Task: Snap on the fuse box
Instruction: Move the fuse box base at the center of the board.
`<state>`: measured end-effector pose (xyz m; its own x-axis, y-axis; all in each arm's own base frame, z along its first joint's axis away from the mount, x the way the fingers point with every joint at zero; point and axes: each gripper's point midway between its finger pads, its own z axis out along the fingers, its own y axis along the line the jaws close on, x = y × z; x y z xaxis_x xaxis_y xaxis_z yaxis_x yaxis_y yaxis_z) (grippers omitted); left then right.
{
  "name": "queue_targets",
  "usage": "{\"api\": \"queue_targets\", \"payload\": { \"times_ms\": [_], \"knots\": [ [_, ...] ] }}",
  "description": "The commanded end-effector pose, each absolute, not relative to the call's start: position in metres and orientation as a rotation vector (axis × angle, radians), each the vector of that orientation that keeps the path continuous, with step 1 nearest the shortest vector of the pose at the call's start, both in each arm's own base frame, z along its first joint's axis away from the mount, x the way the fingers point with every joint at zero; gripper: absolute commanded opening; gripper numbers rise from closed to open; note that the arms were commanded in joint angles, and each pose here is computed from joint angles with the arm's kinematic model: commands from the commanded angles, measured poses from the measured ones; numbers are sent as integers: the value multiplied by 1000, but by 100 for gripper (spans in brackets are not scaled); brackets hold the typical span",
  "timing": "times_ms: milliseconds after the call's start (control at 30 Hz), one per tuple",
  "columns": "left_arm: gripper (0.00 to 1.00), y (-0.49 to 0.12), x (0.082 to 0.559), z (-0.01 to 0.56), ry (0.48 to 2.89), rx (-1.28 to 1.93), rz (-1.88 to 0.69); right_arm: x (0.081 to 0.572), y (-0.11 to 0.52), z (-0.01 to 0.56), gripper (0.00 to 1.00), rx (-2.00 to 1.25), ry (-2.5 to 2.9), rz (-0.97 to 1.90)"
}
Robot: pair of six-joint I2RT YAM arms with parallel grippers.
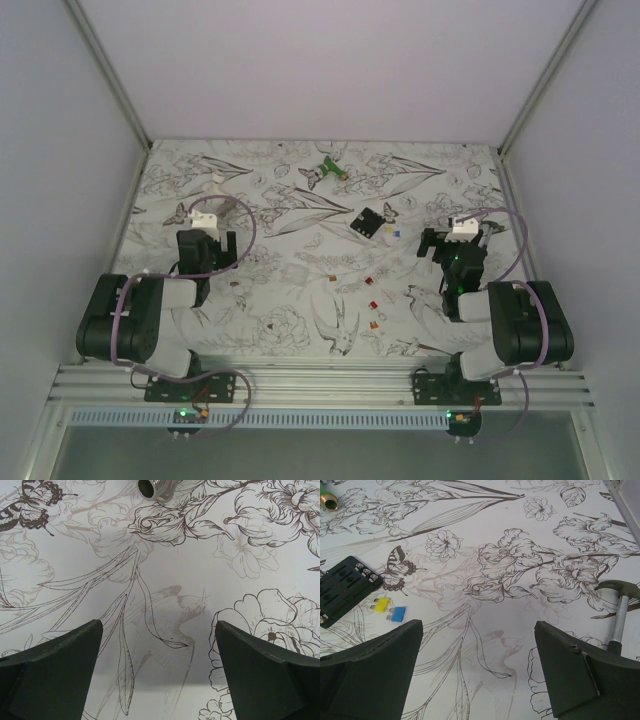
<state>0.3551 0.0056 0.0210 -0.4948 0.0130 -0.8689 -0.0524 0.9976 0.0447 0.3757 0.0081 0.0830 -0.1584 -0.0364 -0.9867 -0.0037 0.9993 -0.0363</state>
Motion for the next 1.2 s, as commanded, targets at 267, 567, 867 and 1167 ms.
{"api": "queue_targets", "payload": {
  "times_ms": [267,567,867,1167],
  "knots": [
    [100,4,361,25,2066,-21,57,382,7,93,99,-27,1695,-26],
    [100,13,354,48,2125,-94,113,386,15,106,99,-67,1735,-22],
    [100,-9,330,102,2093,-370,-114,380,67,129,100,-169,1828,41],
    [100,-85,293,111,2204,-415,-628,353,161,131,100,-302,1907,223]
  ]
}}
